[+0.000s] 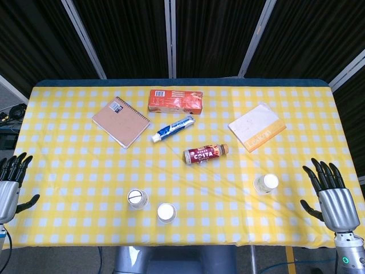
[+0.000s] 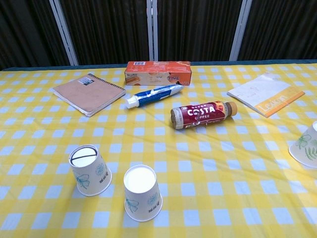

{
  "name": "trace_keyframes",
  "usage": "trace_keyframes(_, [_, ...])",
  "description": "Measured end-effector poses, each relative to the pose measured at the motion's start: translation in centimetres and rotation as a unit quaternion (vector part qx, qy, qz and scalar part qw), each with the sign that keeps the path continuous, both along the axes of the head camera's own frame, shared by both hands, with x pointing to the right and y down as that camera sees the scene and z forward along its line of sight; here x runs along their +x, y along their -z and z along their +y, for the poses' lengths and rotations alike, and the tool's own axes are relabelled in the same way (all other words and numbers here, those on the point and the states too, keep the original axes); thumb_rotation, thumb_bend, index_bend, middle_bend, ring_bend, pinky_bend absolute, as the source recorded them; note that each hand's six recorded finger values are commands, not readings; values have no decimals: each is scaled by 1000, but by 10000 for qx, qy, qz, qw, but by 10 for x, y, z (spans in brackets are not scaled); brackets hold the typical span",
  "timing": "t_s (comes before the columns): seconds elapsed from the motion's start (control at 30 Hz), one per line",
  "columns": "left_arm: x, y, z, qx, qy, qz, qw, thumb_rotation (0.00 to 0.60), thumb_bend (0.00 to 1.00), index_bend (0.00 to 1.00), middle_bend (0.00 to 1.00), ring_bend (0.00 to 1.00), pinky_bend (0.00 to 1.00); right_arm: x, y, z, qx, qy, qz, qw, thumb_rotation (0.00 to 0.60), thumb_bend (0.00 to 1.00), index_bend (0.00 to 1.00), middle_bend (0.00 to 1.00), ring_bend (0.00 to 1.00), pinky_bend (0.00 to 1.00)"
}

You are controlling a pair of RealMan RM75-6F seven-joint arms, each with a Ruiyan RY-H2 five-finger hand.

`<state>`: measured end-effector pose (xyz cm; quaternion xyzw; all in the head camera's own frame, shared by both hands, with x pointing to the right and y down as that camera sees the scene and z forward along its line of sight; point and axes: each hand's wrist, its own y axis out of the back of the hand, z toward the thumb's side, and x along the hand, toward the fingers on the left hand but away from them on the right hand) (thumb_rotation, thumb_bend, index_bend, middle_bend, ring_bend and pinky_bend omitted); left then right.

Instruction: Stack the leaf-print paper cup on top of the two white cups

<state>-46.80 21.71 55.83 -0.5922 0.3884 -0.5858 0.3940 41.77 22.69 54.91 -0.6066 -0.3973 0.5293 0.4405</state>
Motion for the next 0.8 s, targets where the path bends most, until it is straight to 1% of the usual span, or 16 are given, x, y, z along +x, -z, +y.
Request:
trace_keyframes(0.33, [2, -4, 1, -97, -52, -21, 9999, 600, 187, 0, 0, 0, 0, 0, -2, 0, -72, -36, 30, 10000, 600, 91, 163, 0, 0, 0])
trace_keyframes(0.47, [5, -5, 1, -135, -110, 44, 9998, 600, 189, 0, 0, 0, 0, -1, -3, 0, -106, -39, 20, 9999, 600, 91, 167, 0, 0, 1])
trace_keyframes(0.63, [12, -6, 0, -140, -232, 66, 9996, 600, 190, 0, 0, 0, 0, -1, -4, 1, -146, -27, 4, 9999, 600, 91, 173, 0, 0, 5])
trace_keyframes(0.8, [29, -10, -5, -284, -507, 183, 9981, 600, 192, 0, 0, 0, 0, -1, -5, 2, -209, -29, -18, 9998, 600, 91, 177, 0, 0, 10])
